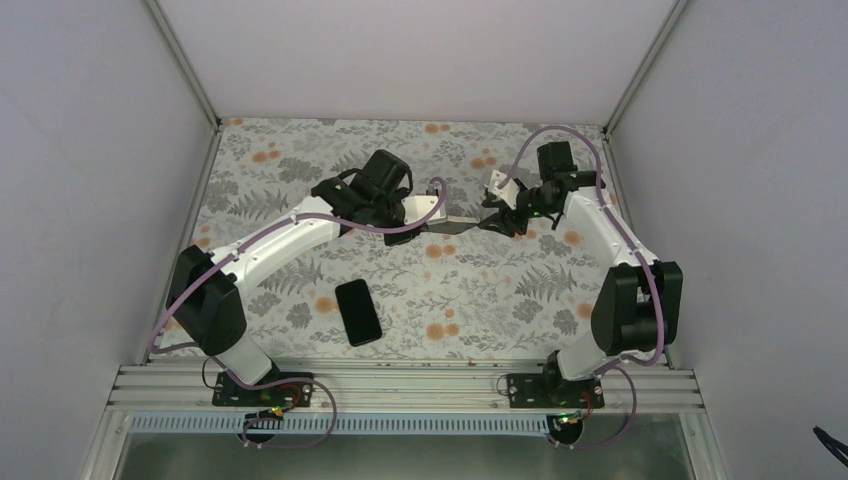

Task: Take the phone out of the phone case
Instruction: Remove the phone case from the phone.

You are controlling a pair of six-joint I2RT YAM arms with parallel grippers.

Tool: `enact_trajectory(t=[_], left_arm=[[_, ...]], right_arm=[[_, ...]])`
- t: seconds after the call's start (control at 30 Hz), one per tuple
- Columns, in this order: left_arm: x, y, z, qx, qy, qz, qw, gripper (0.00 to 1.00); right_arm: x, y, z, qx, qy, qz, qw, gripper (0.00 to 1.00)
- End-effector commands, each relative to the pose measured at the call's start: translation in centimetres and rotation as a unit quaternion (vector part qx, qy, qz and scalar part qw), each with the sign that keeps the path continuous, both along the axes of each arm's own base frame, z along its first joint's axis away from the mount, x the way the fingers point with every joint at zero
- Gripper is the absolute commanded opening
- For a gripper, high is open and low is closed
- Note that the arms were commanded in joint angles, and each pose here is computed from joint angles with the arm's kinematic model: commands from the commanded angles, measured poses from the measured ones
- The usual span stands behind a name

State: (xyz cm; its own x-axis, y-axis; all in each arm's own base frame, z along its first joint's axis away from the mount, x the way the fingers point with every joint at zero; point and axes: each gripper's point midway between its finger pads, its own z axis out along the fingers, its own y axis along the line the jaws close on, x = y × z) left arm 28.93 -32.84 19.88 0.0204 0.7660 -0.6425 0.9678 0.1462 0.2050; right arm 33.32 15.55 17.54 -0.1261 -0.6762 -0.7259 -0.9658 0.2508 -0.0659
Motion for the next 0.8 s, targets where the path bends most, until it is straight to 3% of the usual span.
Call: enact_trajectory(t=[0.0, 0.77], left_arm=[[0.0, -1.6, 2.5, -0.041, -0.019, -0.022, 0.999, 0.02], [-3.3, -3.4, 2.9, -0.063, 0.033, -0.080, 0.994, 0.02]], right_arm=[[1.9, 0.7, 1.6, 0.020, -0.024, -0.001, 1.000, 0.56], [5.9, 4.9, 3.2, 0.016, -0.049, 0.009, 0.999, 0.55]])
